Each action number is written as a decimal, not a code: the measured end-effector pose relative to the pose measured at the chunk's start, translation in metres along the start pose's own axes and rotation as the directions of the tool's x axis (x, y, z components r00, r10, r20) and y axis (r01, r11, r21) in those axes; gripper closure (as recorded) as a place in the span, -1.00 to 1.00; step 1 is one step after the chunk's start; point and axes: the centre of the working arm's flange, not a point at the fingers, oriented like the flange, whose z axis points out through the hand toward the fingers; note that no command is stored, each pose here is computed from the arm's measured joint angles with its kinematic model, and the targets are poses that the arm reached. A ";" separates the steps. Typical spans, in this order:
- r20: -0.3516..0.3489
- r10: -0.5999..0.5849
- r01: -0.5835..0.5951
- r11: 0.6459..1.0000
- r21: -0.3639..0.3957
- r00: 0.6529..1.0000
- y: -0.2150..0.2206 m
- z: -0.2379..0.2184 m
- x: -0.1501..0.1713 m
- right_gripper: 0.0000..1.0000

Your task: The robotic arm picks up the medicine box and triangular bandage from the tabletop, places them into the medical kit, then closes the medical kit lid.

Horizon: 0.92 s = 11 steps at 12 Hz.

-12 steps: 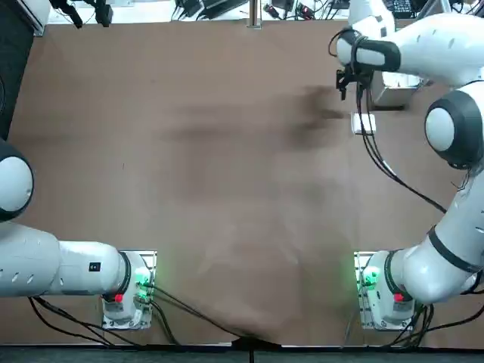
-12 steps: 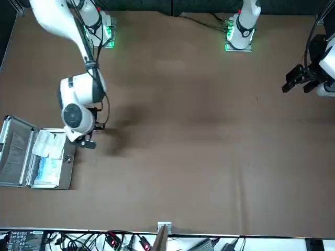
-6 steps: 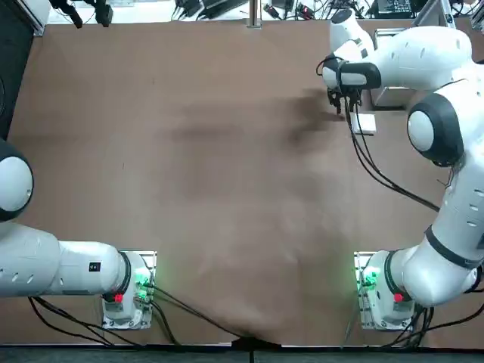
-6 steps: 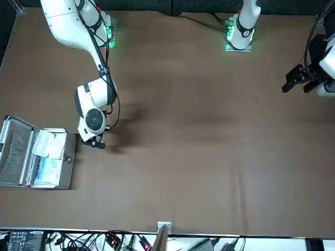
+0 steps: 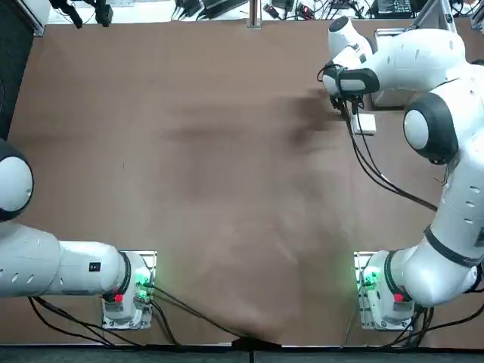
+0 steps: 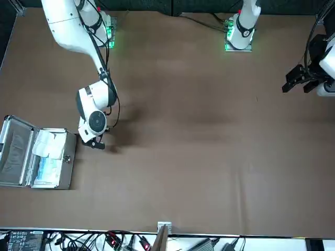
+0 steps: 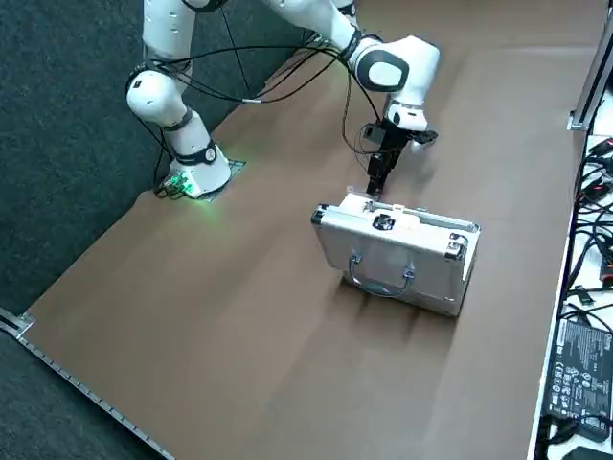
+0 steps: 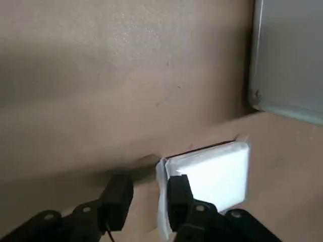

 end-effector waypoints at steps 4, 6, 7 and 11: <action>0.008 -0.001 0.002 1.000 -0.014 1.000 0.002 0.008 0.001 0.14; 0.009 -0.005 0.005 1.000 -0.022 1.000 0.003 0.011 0.000 0.16; 0.010 -0.006 0.006 1.000 -0.024 1.000 0.003 0.012 0.000 0.18; 0.011 -0.007 0.007 1.000 -0.027 1.000 0.004 0.013 -0.001 0.34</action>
